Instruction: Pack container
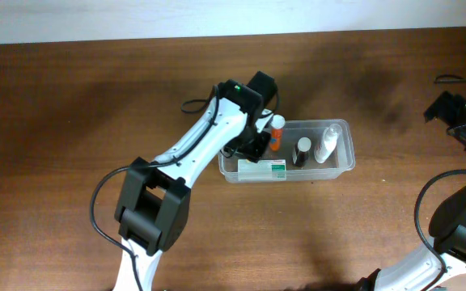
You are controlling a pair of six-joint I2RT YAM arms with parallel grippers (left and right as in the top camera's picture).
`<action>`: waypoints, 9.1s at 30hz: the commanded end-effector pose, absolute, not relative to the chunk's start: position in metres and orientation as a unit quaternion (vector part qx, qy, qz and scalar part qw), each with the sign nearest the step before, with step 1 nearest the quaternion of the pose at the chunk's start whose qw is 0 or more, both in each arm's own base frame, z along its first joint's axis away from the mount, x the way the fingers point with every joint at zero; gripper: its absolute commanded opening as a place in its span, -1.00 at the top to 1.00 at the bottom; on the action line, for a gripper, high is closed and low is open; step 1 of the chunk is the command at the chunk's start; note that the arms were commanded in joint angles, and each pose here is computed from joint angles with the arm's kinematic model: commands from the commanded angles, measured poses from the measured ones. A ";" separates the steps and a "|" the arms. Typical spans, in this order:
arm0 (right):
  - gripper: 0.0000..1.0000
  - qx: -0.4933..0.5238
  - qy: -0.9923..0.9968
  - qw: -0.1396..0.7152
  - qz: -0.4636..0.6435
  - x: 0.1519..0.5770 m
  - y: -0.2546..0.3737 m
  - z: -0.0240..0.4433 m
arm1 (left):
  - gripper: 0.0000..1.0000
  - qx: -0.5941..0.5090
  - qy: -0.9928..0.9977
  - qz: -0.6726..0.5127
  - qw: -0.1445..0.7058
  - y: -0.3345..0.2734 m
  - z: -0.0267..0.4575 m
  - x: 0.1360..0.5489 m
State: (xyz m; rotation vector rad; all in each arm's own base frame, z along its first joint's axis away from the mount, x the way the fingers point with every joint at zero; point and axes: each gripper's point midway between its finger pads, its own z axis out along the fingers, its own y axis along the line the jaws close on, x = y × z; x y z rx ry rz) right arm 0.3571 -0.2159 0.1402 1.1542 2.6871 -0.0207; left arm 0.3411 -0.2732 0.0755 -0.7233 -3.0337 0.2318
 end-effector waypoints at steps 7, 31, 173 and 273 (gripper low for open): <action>-0.97 0.396 0.911 0.112 -0.008 0.358 -0.216 0.143 | 0.31 -0.201 -0.977 0.070 0.018 -0.262 0.070 0.345; -0.97 0.396 0.911 0.112 -0.008 0.358 -0.216 0.143 | 0.30 -0.283 -0.956 0.077 -0.010 -0.306 0.079 0.328; -0.97 0.280 0.842 0.452 -0.095 0.379 -0.152 0.337 | -0.99 0.152 -0.968 -0.058 -0.193 0.006 0.258 0.369; -0.97 -0.008 0.735 0.678 -0.020 0.246 -0.002 0.155 | -0.99 -0.025 -0.853 -0.028 -0.520 -0.027 0.256 0.347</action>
